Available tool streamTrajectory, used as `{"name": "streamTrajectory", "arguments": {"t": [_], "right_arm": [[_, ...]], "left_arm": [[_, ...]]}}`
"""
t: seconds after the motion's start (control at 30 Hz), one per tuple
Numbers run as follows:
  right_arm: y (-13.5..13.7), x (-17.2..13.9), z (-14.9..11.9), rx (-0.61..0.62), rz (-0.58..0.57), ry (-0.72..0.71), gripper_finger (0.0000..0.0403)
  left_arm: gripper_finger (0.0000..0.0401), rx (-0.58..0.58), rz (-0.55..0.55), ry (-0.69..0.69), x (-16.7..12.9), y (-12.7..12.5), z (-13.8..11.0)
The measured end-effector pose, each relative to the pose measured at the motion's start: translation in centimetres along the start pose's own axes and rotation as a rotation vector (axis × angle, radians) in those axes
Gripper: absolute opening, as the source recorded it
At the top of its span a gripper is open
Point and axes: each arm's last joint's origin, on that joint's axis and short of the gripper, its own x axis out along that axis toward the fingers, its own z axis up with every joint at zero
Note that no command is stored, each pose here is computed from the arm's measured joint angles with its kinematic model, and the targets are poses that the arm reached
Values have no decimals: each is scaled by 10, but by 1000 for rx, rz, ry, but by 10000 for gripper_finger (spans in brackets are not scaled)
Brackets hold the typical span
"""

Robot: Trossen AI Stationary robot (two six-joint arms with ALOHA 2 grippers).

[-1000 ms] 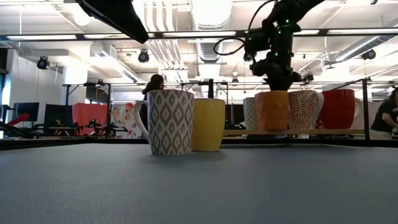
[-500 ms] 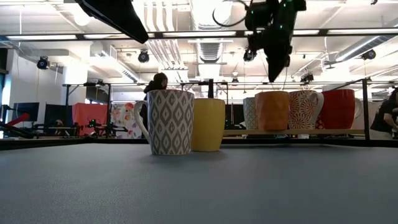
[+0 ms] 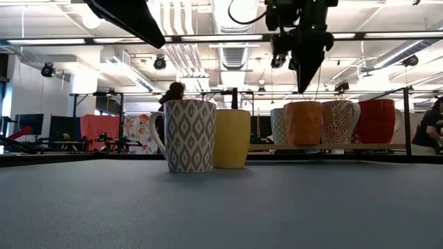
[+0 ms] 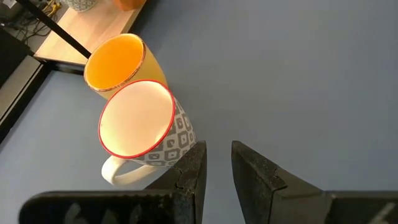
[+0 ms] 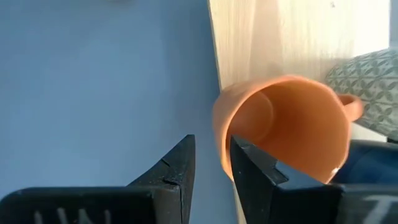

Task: Place coffee mugs
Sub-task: Put the orange mug on the shelf

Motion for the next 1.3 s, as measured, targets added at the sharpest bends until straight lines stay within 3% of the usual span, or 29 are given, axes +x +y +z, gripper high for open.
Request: {"name": "streamTrajectory", "arguments": {"t": [0.57,1.03,1.3], "right_arm": [[-3,27,1,-23,-37,107,91],[-10,42,1,-19,-28,128,19],[-18,41,-1,25,-38,125,19]], "left_arm": [[58,0,0,1,0,0,0],[58,1,0,1,0,0,0],[58,1,0,2,0,0,0]]}}
